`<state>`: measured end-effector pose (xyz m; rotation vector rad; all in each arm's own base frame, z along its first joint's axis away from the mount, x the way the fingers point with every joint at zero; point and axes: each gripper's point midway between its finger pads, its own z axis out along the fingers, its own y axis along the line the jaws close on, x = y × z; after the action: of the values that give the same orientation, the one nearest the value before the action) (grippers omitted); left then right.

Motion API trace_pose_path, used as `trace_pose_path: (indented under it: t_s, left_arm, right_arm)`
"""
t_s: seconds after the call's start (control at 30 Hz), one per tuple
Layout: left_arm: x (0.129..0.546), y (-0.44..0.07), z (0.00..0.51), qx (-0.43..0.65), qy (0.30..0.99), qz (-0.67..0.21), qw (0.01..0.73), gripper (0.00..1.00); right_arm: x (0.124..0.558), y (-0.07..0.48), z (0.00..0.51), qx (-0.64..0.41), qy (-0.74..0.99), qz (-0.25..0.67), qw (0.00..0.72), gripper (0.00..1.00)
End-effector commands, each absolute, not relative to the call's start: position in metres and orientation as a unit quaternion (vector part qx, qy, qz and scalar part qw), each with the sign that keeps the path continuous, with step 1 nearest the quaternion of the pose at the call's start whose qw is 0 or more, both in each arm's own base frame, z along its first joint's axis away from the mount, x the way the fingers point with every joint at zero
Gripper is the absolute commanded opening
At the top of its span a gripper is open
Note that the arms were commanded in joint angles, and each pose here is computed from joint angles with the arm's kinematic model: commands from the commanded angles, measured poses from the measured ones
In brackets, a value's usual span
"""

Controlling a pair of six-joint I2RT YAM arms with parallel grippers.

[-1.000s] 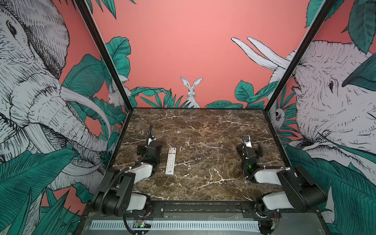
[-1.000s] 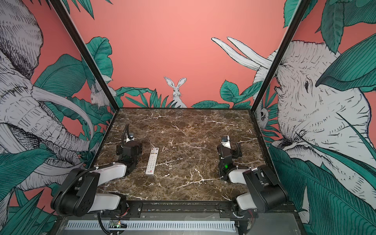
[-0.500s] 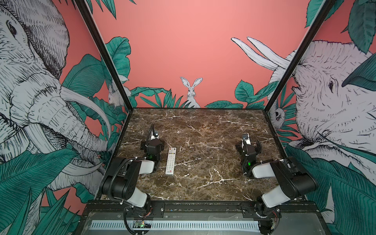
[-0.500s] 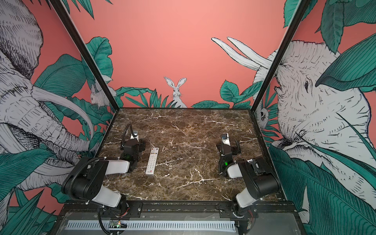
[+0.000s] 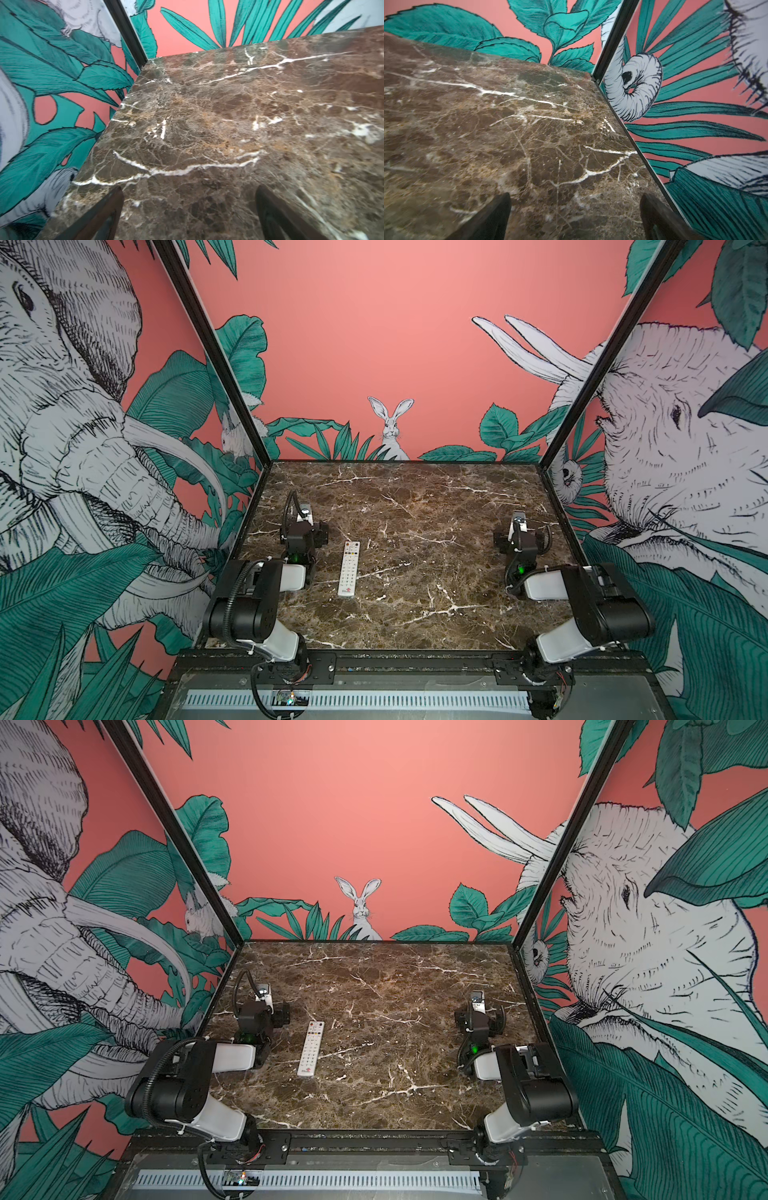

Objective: Load the batteries into the remote control

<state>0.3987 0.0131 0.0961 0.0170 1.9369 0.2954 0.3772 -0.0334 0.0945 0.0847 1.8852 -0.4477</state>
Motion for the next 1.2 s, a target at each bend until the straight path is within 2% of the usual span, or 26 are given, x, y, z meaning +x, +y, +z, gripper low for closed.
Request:
trace_pose_path:
  t_s: [0.0, 1.17]
  left_arm:
    - [0.3978, 0.0096, 0.0990, 0.007, 0.815, 0.112, 0.569, 1.00]
    - [0.3975, 0.0101, 0.0988, 0.005, 0.812, 0.113, 0.572, 1.00]
  right_arm:
    - [0.3838, -0.0274, 0.1005, 0.050, 0.797, -0.162, 0.580, 0.99]
    - [0.3861, -0.0331, 0.1017, 0.064, 0.796, -0.164, 0.579, 0.99]
